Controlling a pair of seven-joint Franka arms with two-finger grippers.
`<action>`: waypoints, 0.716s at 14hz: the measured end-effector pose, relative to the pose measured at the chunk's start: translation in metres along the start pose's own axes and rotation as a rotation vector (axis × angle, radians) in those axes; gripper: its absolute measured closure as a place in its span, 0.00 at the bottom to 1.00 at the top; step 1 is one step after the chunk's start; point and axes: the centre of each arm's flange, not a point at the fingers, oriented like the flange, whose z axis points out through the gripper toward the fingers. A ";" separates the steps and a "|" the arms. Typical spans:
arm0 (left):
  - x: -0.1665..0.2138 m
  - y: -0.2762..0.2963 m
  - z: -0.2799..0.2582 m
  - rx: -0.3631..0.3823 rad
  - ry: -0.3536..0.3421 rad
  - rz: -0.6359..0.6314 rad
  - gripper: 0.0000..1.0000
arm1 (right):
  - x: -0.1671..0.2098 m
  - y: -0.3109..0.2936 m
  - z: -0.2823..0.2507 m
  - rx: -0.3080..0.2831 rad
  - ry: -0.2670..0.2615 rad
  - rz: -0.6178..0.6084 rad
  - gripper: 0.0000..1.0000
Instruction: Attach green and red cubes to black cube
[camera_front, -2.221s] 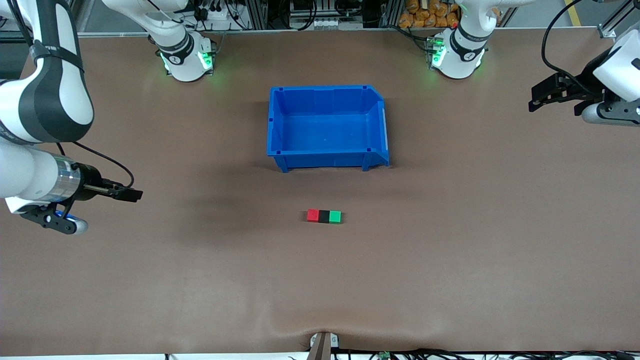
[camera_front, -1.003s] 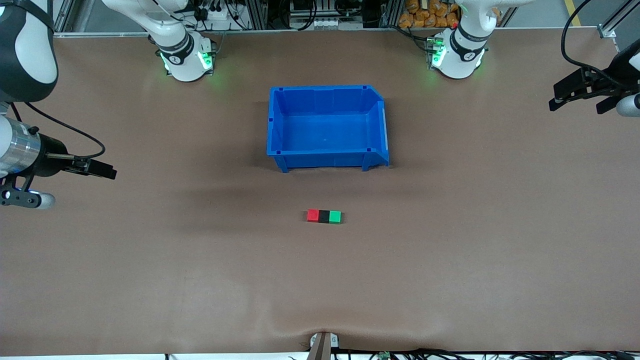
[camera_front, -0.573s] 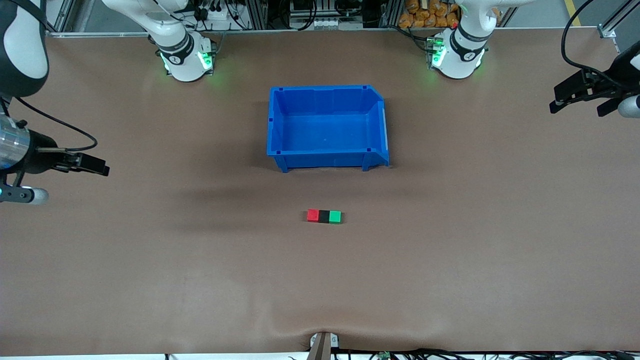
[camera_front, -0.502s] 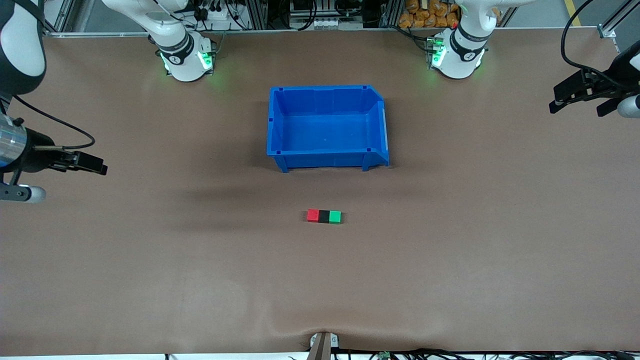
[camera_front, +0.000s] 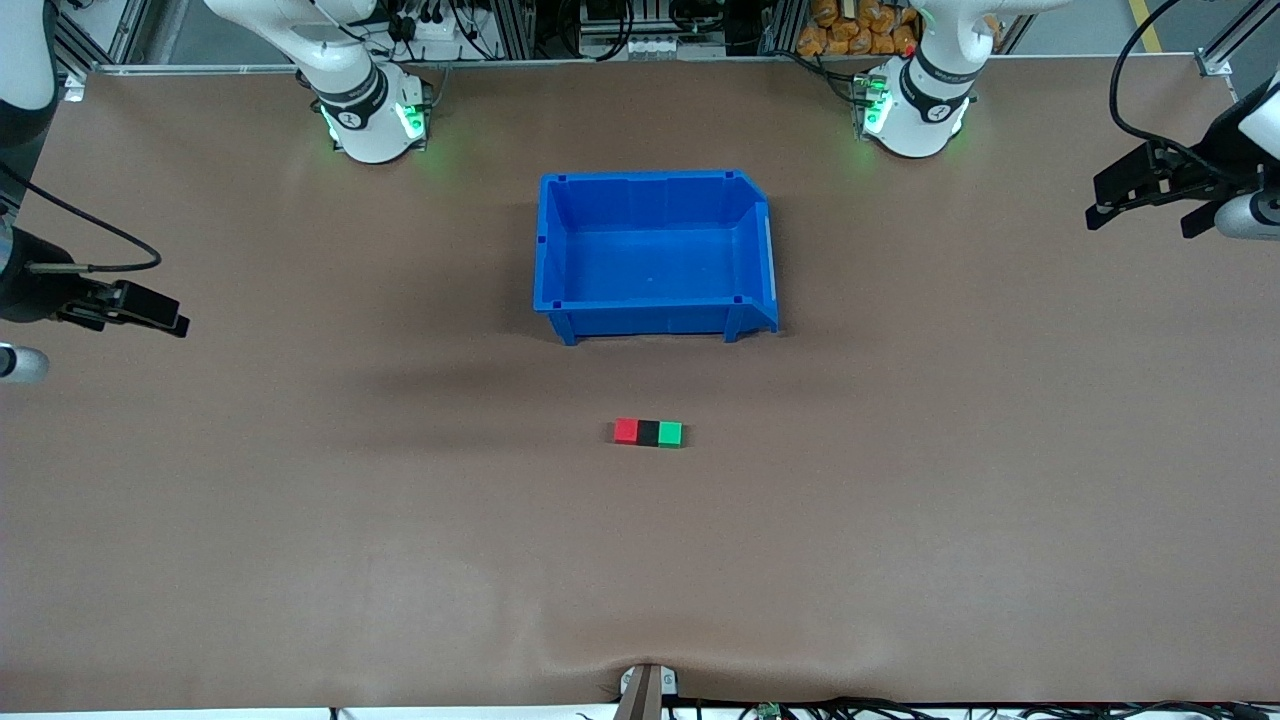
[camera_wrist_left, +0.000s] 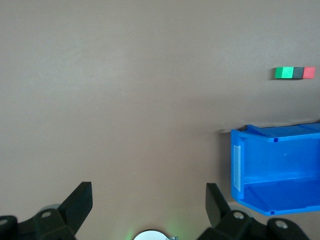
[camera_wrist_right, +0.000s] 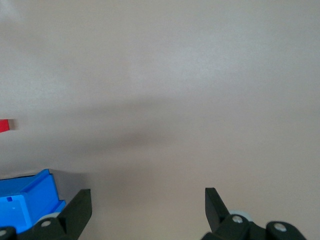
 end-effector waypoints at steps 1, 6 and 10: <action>0.001 -0.002 0.002 -0.002 -0.003 -0.004 0.00 | -0.001 0.003 -0.003 0.000 0.005 0.005 0.00; -0.001 -0.004 0.001 -0.002 -0.008 -0.040 0.00 | -0.013 0.013 -0.019 0.003 0.030 0.017 0.00; -0.002 0.009 0.006 0.001 -0.026 -0.155 0.00 | -0.020 0.015 -0.027 0.004 0.042 0.020 0.00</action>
